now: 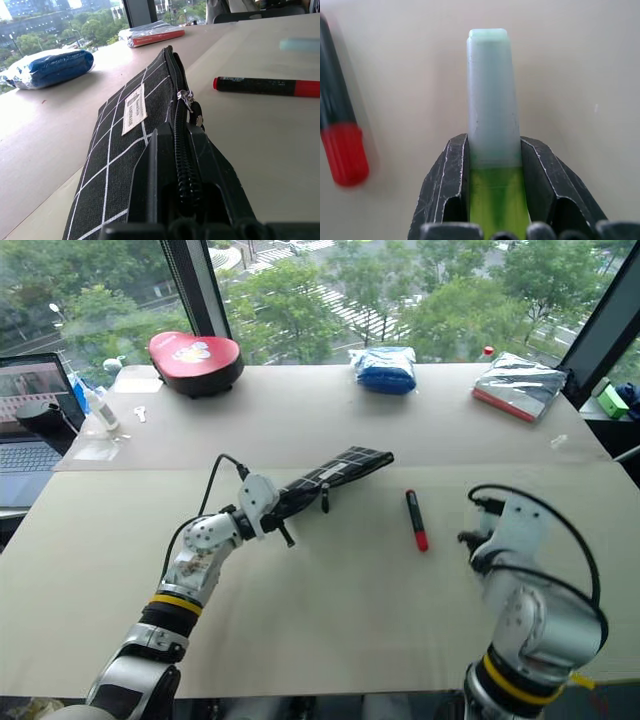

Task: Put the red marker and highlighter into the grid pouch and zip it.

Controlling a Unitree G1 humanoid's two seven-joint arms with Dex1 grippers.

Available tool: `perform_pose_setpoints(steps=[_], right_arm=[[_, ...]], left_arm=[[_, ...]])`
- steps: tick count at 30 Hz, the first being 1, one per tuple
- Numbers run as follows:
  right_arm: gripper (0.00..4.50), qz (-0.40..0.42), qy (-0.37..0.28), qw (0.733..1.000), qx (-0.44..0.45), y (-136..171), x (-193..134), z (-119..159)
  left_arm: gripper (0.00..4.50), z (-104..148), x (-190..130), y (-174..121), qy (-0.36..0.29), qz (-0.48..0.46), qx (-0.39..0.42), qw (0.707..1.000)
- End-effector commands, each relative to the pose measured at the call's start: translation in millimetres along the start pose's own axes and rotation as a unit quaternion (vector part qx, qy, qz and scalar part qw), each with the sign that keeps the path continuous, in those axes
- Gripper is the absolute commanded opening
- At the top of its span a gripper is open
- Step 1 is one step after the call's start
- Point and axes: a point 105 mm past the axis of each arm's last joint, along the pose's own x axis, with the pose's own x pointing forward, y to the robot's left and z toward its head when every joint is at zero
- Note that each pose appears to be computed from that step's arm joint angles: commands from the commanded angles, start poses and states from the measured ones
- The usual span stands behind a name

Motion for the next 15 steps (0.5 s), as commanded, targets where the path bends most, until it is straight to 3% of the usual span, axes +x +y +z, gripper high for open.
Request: perform_pose_setpoints(steps=[1,5,8,15], right_arm=[[1.05,0.184,-0.103,0.961,-0.181,52.9,-23.1,38.2],[1.05,0.299,-0.122,0.877,-0.356,76.0,-44.0,24.9],[1.05,0.311,-0.131,0.828,-0.447,74.5,-39.8,21.1],[1.05,0.326,-0.185,0.771,-0.515,92.0,-26.2,41.2]], left_arm=[[0.0,21.8,-2.9,-5.4,-0.039,-0.037,0.01,0.999],[0.0,19.0,-14.7,-2.7,-0.019,-0.055,0.024,0.998],[0.0,19.7,-20.5,1.1,-0.013,-0.057,0.027,0.998],[0.0,19.8,-24.2,-8.3,-0.007,-0.074,0.035,0.997]])
